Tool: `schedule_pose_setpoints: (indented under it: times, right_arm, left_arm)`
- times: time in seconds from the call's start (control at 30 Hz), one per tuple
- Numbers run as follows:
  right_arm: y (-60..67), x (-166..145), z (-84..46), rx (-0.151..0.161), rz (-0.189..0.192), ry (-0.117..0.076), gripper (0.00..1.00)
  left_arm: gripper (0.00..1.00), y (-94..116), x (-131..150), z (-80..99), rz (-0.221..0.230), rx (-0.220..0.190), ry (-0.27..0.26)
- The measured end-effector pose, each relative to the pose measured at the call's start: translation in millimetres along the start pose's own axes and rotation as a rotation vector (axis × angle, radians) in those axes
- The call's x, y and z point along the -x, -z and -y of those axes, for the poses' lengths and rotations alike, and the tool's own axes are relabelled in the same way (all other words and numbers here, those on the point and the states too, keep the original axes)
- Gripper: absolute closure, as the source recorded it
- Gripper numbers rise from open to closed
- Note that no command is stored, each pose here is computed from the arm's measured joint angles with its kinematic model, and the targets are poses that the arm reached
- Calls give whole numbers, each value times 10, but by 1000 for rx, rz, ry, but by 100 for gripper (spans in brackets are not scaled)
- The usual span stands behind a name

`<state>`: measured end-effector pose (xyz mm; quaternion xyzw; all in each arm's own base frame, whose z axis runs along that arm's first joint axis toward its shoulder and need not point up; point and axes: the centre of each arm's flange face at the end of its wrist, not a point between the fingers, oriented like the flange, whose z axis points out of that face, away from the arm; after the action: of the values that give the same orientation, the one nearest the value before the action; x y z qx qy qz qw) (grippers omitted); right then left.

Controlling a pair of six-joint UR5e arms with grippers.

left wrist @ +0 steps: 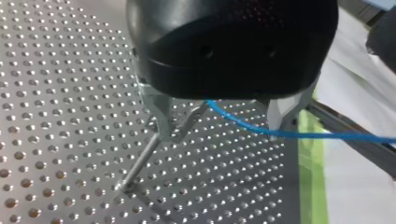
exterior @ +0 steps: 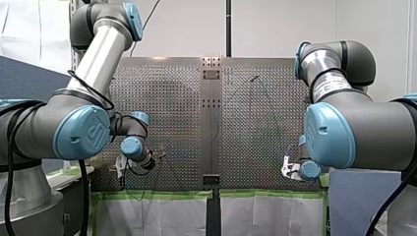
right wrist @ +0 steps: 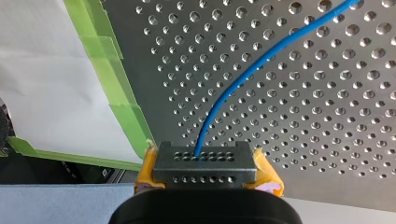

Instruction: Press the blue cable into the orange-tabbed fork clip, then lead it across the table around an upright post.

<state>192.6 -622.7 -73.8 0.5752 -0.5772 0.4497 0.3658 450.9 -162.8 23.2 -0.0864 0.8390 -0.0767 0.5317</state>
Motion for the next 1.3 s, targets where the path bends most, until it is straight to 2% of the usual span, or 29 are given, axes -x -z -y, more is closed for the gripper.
schedule_pose_setpoints:
  times: [0.2, 0.4, 0.8, 0.97, 1.3]
  right_arm:
    - [1, 1, 0, 0, 1, 0, 100]
    - [0, 0, 0, 0, 1, 1, 100]
    - [2, 1, 2, 0, 1, 0, 100]
    - [2, 1, 4, 0, 2, 0, 100]
    - [2, 1, 9, -1, 1, 0, 100]
  left_arm:
    - [0, 85, -77, -16, -4, -4, -15]
    - [0, 139, -93, -3, 21, -23, -26]
    - [0, 253, 226, 137, 116, -49, -22]
    - [0, 337, 305, 182, 138, -42, -58]
    - [0, 464, 174, 329, 130, -59, -135]
